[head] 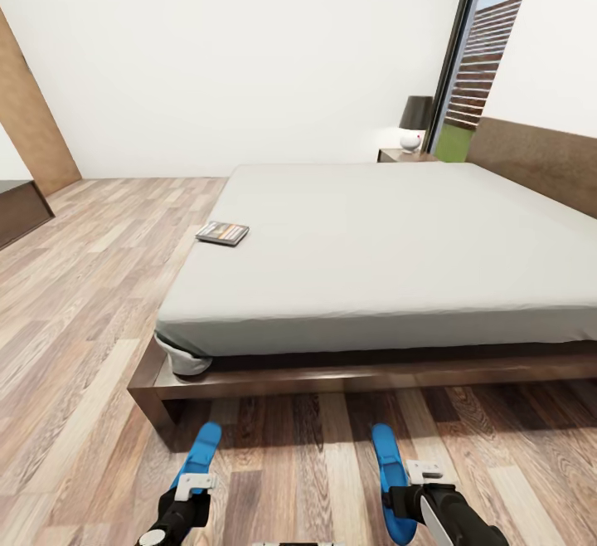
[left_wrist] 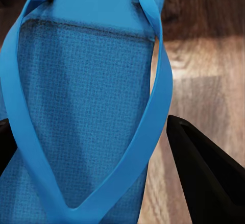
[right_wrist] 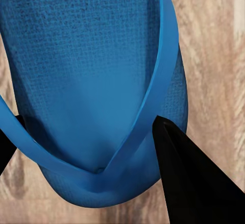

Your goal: In the bedroom, move the book from the bed onto either nightstand, and place the two sandals side by side next to the bed.

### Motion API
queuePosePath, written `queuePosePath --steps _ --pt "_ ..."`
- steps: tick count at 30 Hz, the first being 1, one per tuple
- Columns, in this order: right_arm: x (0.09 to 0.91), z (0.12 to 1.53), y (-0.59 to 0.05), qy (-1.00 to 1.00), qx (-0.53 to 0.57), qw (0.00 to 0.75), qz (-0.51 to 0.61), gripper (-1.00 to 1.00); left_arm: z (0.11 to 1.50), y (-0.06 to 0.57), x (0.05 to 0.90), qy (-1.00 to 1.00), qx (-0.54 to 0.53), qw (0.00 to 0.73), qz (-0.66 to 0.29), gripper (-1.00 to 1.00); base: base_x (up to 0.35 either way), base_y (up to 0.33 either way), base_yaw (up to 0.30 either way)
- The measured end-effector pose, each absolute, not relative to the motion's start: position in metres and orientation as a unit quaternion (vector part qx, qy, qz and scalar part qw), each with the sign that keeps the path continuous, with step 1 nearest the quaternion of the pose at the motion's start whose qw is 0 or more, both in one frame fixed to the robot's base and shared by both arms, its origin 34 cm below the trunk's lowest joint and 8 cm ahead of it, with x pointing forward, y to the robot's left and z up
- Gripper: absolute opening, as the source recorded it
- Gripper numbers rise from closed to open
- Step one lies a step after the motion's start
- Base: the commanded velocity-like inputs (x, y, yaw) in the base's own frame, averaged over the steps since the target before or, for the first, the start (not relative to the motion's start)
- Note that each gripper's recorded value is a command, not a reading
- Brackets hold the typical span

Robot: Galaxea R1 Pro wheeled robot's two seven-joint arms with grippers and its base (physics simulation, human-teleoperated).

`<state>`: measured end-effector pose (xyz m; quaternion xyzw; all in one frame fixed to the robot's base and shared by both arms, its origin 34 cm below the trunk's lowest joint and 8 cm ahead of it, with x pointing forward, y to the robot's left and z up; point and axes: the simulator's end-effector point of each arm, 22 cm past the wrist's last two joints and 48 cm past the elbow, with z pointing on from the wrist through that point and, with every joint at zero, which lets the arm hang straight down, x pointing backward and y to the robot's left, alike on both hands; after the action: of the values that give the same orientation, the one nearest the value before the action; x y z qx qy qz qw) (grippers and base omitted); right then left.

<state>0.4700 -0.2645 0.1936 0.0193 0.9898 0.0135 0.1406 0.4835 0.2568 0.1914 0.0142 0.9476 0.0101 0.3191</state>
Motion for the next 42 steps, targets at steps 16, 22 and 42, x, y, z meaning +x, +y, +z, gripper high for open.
queuePosePath --steps 16,22,42 --pt "0.464 0.185 -0.265 0.991 0.021 0.131 0.014 -1.00 0.185 0.256 0.481 0.949 0.014 0.315 0.009 -1.00 0.000 0.000 0.000" --pt "0.457 0.176 -0.267 0.992 0.021 0.121 0.012 -1.00 0.179 0.253 0.481 0.950 0.015 0.312 0.006 -1.00 0.000 0.000 0.000" --pt "0.457 0.176 -0.268 0.992 0.021 0.122 0.012 -1.00 0.185 0.251 0.491 0.946 0.013 0.325 0.003 -1.00 0.016 0.028 0.000"
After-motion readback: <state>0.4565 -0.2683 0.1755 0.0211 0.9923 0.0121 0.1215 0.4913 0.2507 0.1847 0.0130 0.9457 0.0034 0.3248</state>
